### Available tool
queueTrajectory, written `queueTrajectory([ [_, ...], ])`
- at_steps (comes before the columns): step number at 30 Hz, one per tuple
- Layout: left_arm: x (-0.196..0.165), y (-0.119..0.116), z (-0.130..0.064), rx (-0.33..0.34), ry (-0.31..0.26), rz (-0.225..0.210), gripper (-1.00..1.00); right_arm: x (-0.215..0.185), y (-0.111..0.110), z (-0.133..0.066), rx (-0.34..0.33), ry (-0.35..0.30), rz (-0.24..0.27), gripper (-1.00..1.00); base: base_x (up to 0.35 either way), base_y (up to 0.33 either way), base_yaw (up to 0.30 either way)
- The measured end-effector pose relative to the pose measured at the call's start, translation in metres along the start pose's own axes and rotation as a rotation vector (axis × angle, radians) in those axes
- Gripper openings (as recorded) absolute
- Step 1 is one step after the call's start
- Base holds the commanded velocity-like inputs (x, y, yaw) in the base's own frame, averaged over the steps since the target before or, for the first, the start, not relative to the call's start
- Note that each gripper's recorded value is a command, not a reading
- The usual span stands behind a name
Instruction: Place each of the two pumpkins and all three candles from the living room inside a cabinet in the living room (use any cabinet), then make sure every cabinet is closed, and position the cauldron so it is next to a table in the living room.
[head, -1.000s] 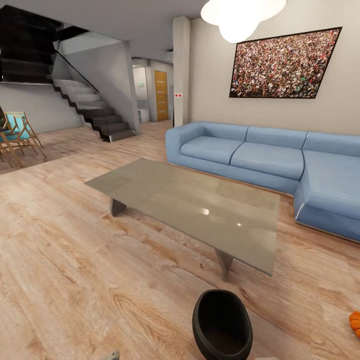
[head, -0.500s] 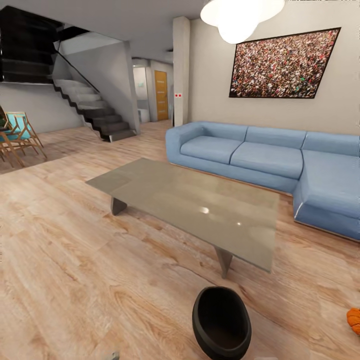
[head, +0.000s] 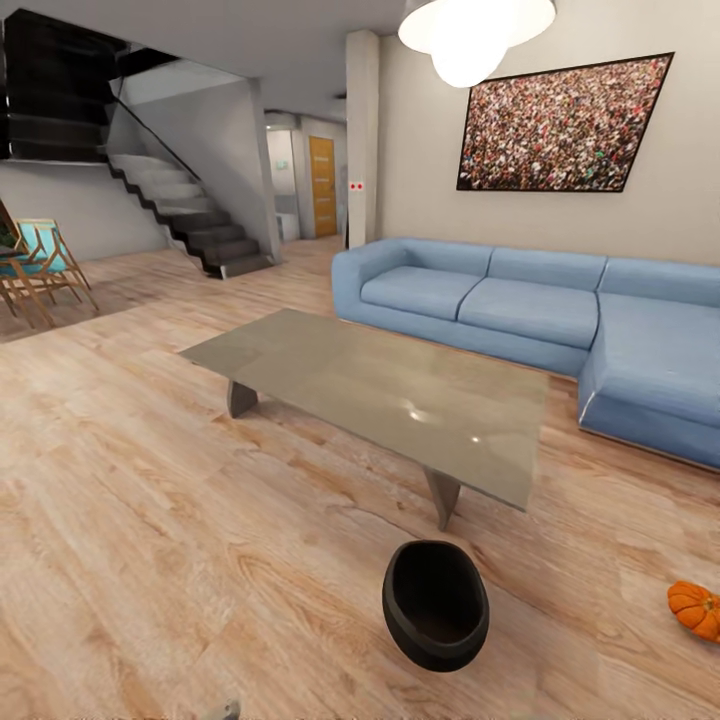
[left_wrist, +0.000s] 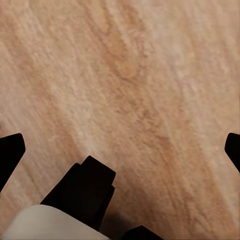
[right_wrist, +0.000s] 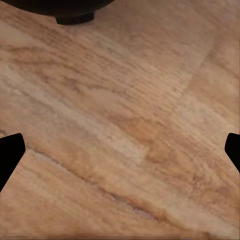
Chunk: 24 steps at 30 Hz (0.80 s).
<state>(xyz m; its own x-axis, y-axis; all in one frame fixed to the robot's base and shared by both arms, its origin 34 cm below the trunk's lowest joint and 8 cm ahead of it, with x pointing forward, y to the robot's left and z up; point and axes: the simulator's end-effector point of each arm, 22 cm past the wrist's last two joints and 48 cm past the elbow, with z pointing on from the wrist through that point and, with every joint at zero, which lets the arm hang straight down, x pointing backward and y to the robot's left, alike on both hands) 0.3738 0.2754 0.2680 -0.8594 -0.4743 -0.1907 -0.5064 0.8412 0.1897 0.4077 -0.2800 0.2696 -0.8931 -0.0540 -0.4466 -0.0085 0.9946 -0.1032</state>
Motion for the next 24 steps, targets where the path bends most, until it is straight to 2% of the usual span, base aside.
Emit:
queueTrajectory([
  [15,0.008,0.005,0.006,-0.014,0.02,0.006,1.0,0.019,0.004,0.001,-0.001,0.038,-0.01,1.0,-0.002,0.0,0.0],
  [18,0.01,0.005,0.007,-0.016,0.024,0.007,1.0,0.022,-0.011,0.0,0.078,0.046,-0.007,1.0,0.0,0.0,0.0],
  [24,0.013,0.007,0.009,-0.02,0.032,0.01,1.0,0.027,-0.009,-0.001,0.102,0.057,-0.014,1.0,0.0,0.0,0.036],
])
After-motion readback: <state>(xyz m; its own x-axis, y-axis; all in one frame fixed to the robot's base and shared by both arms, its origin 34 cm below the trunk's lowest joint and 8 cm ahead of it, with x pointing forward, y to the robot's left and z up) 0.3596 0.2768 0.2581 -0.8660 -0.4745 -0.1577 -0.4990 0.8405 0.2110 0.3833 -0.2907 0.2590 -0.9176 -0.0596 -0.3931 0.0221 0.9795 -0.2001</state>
